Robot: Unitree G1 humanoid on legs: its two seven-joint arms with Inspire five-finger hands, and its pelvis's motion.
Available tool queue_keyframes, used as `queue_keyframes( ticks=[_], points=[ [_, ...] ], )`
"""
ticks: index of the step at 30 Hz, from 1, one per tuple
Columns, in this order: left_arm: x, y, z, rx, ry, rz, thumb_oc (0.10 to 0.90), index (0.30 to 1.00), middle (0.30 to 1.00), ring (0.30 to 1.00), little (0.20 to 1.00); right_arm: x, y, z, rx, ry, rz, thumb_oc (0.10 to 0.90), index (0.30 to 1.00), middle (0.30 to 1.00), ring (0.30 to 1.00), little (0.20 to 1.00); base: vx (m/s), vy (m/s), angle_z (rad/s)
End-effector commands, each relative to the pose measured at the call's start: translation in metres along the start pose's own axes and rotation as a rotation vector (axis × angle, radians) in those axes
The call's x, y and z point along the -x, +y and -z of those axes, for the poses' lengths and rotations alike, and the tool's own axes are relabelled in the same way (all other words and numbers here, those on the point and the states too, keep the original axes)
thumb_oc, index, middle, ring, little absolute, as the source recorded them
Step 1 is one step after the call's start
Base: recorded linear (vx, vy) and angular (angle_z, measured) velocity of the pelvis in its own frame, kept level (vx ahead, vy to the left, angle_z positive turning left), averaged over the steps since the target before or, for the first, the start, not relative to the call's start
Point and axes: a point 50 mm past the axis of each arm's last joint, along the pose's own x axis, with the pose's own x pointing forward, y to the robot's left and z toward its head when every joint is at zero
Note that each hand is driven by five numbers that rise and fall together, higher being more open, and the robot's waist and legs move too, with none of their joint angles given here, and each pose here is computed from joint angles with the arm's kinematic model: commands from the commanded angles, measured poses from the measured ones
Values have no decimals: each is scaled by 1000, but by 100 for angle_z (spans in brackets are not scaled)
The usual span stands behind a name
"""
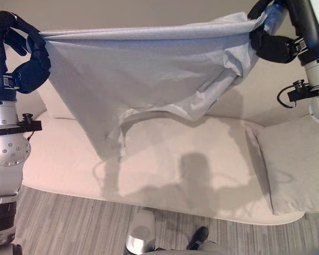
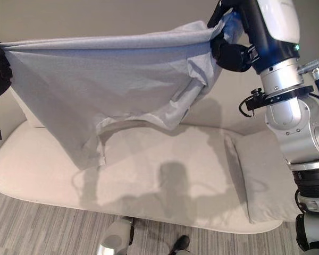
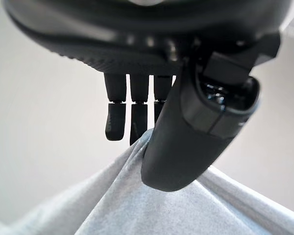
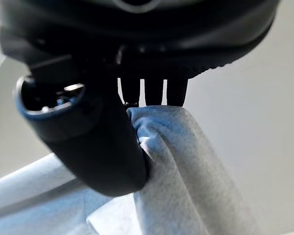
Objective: Hang the clothes on the sofa on the clothes rack.
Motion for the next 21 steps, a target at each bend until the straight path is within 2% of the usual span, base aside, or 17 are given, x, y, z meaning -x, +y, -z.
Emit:
queue_keyframes(
  ticks=[1, 9, 13, 17, 21],
  points=[
    [-28, 42, 1, -107, -38, -244, 400, 300, 300, 300, 300, -6, -24, 17, 55, 81, 138, 400, 300, 300, 300, 300, -38, 205, 11],
    [-54, 29, -20, -101, -138, -187, 400, 300, 300, 300, 300, 8, -29, 32, 138, 159, 168, 400, 300, 300, 300, 300, -33, 408, 65],
    [-68, 33, -33, -121, -196, -205, 400, 300, 300, 300, 300, 0, -34, 28, 174, 147, 198, 400, 300, 300, 300, 300, -146, 344, 37],
    [-80, 34, -35, -114, -193, -215, 400, 300, 300, 300, 300, -10, -45, 25, 202, 115, 205, 400, 300, 300, 300, 300, -137, 123, 37],
    [-70, 35, -9, -132, -79, -213, 400, 300, 300, 300, 300, -15, -49, 25, 224, 112, 197, 400, 300, 300, 300, 300, -91, -37, 10]
  ],
)
